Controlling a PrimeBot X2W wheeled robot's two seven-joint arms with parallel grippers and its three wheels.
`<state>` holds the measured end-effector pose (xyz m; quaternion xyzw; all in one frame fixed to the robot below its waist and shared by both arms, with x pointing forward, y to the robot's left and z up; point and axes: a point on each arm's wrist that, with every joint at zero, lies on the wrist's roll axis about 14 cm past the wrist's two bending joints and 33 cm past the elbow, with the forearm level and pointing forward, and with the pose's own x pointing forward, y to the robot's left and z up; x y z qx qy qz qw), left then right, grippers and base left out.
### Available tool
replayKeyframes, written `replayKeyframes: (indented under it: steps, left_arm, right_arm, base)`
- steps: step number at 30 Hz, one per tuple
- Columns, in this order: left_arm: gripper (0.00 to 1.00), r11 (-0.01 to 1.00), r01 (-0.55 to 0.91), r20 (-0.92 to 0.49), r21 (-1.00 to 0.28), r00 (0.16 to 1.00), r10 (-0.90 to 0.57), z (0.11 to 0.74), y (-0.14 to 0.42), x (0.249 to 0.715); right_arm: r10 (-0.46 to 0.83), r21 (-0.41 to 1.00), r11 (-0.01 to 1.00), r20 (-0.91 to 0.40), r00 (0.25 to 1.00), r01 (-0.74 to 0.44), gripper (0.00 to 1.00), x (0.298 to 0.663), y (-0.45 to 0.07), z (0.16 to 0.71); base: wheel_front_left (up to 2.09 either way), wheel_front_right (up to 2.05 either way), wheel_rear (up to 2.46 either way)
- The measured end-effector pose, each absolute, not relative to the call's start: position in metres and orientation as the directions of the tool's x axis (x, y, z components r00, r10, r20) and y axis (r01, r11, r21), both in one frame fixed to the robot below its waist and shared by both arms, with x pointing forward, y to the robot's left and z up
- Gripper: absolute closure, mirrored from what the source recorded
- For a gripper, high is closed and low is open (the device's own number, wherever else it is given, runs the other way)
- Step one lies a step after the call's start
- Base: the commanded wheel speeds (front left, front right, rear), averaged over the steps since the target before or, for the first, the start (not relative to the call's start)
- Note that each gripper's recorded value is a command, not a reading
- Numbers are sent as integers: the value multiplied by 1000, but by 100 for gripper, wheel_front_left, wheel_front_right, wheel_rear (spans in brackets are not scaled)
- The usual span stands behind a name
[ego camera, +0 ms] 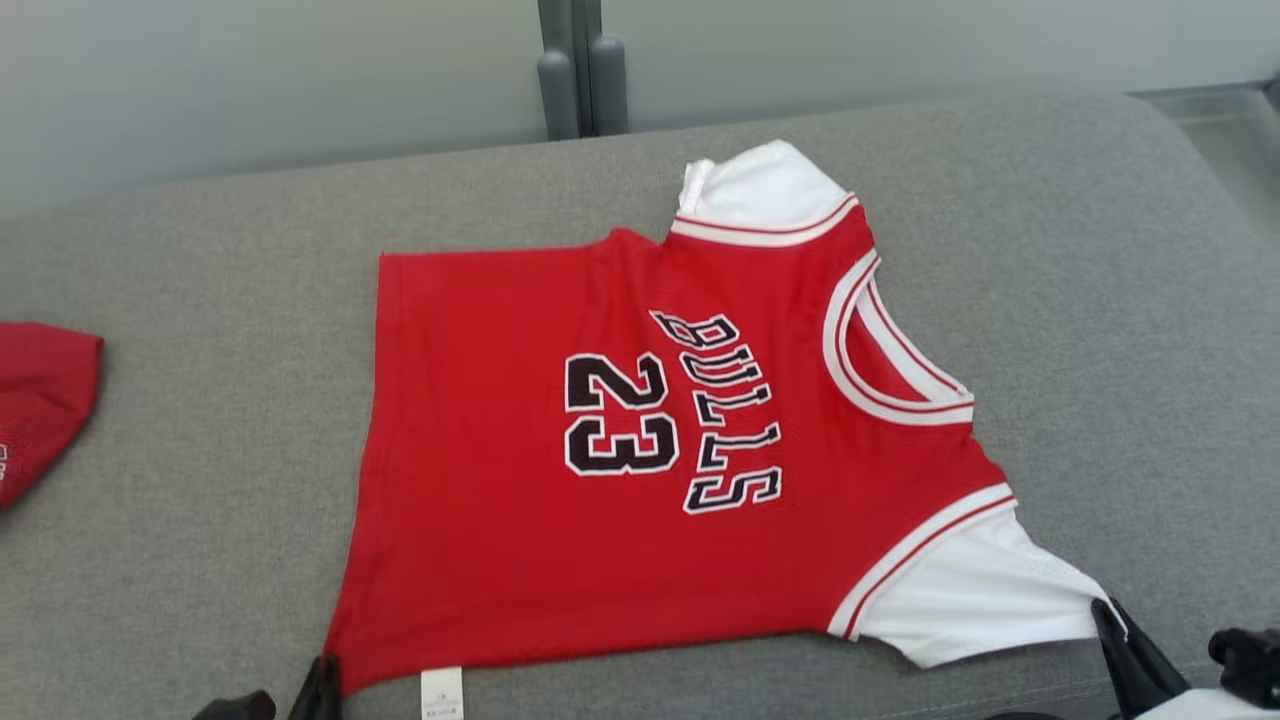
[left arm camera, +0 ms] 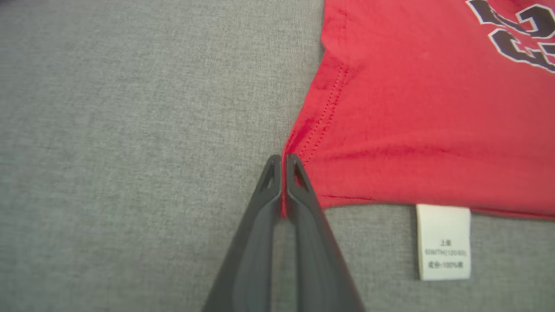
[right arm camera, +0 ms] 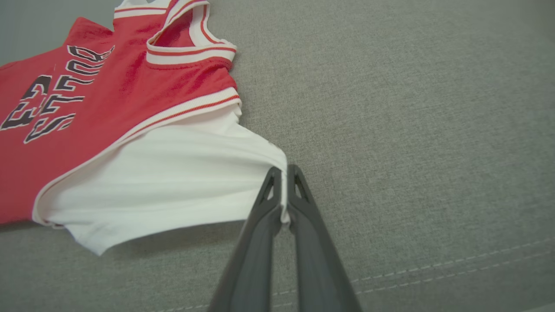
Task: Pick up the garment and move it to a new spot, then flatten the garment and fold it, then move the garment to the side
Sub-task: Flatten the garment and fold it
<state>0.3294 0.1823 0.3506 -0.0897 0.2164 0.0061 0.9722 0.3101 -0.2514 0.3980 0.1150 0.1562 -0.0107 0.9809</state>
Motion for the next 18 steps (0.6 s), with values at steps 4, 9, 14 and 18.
replayKeyframes:
  steps: [4, 9, 14, 18]
  left_arm:
    - [100, 983, -59, -408, -174, 913, -18, 356, 185, 312]
    - [100, 983, -51, -390, -178, 921, -23, 361, 184, 298]
    - [100, 980, -53, -374, -190, 927, -22, 365, 184, 294]
    - [100, 979, -43, -339, -200, 941, -28, 375, 181, 302]
  right_arm:
    - [29, 229, 973, -286, 958, 39, 100, 298, -246, 404]
    - [37, 231, 973, -268, 963, 27, 100, 287, -244, 409]
    - [45, 229, 973, -241, 970, 12, 100, 291, -244, 417]
    - [62, 225, 974, -221, 973, -11, 100, 300, -240, 424]
  base:
    - [0, 0, 0]
    - [0, 0, 0]
    - [0, 0, 0]
    - [0, 0, 0]
